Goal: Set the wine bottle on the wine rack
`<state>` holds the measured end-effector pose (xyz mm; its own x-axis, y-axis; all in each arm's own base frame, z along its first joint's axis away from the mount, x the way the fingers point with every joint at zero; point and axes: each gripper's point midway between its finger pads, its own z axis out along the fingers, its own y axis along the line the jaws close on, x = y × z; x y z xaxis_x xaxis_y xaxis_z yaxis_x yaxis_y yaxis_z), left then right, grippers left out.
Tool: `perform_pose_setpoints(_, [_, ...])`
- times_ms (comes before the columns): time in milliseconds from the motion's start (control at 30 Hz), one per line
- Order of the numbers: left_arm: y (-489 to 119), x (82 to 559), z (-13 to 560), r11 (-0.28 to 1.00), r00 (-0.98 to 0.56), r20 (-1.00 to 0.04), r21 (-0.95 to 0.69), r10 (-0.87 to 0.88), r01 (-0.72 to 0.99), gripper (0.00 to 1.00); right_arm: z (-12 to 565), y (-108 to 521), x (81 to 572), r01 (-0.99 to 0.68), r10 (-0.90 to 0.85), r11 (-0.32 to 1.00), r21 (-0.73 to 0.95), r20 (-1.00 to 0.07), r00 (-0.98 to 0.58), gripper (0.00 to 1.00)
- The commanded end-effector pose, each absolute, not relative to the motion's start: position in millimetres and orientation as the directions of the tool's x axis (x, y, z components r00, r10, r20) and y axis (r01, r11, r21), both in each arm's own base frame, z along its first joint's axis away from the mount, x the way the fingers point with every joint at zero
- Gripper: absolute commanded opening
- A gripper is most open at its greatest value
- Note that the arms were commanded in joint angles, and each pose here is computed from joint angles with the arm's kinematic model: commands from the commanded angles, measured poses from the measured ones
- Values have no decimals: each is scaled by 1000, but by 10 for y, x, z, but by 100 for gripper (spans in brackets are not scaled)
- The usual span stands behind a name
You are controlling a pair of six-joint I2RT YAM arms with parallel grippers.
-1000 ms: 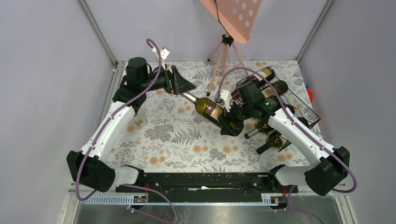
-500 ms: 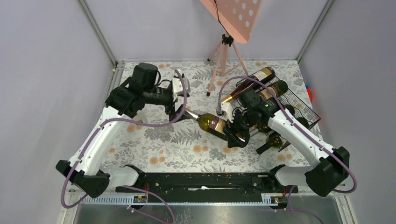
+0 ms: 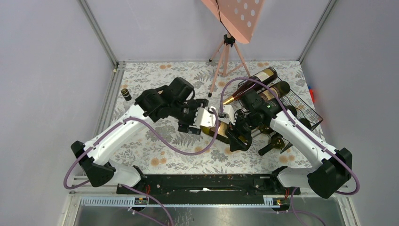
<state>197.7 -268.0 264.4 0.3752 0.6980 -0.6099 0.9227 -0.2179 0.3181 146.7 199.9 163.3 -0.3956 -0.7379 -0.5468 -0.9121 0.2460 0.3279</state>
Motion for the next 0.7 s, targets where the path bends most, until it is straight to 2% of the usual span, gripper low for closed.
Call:
perform_pose_setpoints(0, [-2647, 2134, 2554, -274, 463, -478, 414, 746, 868, 74, 1807, 2134, 1455, -929, -695, 178, 324, -627, -352, 0])
perform_pose_setpoints(267, [-2661, 2229, 2342, -320, 495, -369, 441, 787, 838, 63, 1768, 2126, 1450, -928, -699, 180, 325, -622, -353, 0])
perform_pose_setpoints(667, [-2704, 2278, 2188, -336, 505, -330, 453, 797, 826, 54, 1761, 2141, 1451, -928, -696, 174, 331, -625, -353, 0])
